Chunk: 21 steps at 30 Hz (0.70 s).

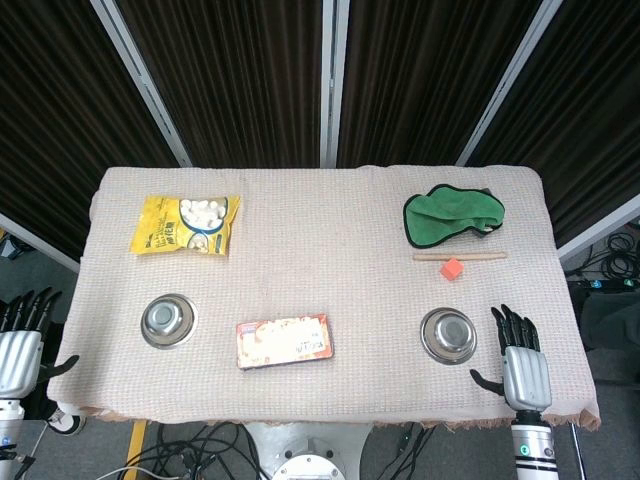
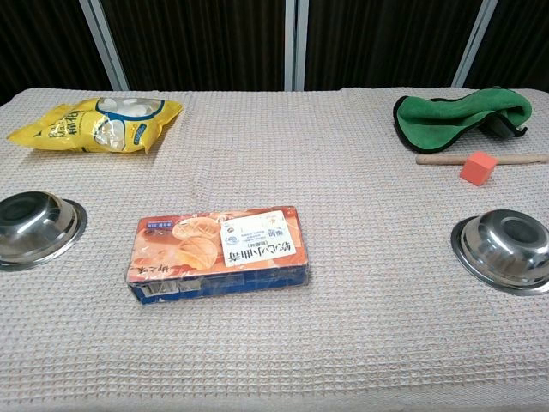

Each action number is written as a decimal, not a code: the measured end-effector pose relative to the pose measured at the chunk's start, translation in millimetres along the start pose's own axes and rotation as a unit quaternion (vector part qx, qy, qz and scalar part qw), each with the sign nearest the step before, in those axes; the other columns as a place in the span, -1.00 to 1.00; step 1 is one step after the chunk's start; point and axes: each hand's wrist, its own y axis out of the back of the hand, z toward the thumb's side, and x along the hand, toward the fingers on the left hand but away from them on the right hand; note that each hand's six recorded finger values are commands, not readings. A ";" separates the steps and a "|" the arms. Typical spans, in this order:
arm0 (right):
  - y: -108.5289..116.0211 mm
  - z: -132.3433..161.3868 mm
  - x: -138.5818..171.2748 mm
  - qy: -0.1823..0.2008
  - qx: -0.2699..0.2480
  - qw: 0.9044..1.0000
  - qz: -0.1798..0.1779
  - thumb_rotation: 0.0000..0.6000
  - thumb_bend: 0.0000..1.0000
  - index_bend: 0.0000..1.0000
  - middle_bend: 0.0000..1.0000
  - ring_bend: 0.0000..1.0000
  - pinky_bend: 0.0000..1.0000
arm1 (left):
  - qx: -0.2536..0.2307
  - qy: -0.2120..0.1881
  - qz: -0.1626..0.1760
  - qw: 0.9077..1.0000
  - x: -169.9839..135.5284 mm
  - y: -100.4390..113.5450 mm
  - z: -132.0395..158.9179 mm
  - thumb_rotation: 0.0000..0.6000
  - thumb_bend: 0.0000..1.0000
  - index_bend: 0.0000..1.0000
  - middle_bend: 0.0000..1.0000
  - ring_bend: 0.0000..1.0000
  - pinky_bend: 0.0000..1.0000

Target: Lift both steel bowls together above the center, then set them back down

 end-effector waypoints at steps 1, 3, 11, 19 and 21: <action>0.2 0.4 -0.6 0.001 0.000 1.000 0.001 1.00 -1.00 -1.00 -1.00 -1.00 -1.00 | -0.002 0.001 -0.001 1.000 0.5 -0.5 -0.2 1.00 -1.00 -0.80 -0.88 -1.00 -0.86; 0.2 0.8 -1.4 0.001 0.001 1.000 0.002 1.00 -1.00 -1.00 -1.00 -1.00 -1.00 | -0.006 0.001 -0.004 1.000 1.1 -1.4 -0.2 1.00 -1.00 -0.80 -0.88 -1.00 -0.86; -1.4 -2.9 -3.3 -0.009 0.002 1.000 0.018 1.00 -1.00 -1.00 -1.00 -1.00 -1.00 | -0.024 -0.010 -0.016 1.000 5.9 -2.5 7.2 1.00 -1.00 -0.80 -0.88 -1.00 -0.86; -9.8 -6.9 -25.9 -0.029 0.023 0.997 0.066 1.00 -1.00 -1.00 -1.00 -1.00 -1.00 | -0.040 -0.046 -0.073 0.995 35.1 -23.4 26.5 1.00 -1.00 -0.80 -0.88 -1.00 -0.86; -12.3 -5.5 -33.2 -0.031 0.027 0.996 0.078 1.00 -1.00 -1.00 -1.00 -1.00 -1.00 | -0.040 -0.058 -0.091 0.993 43.6 -30.9 33.3 1.00 -1.00 -0.80 -0.88 -1.00 -0.86</action>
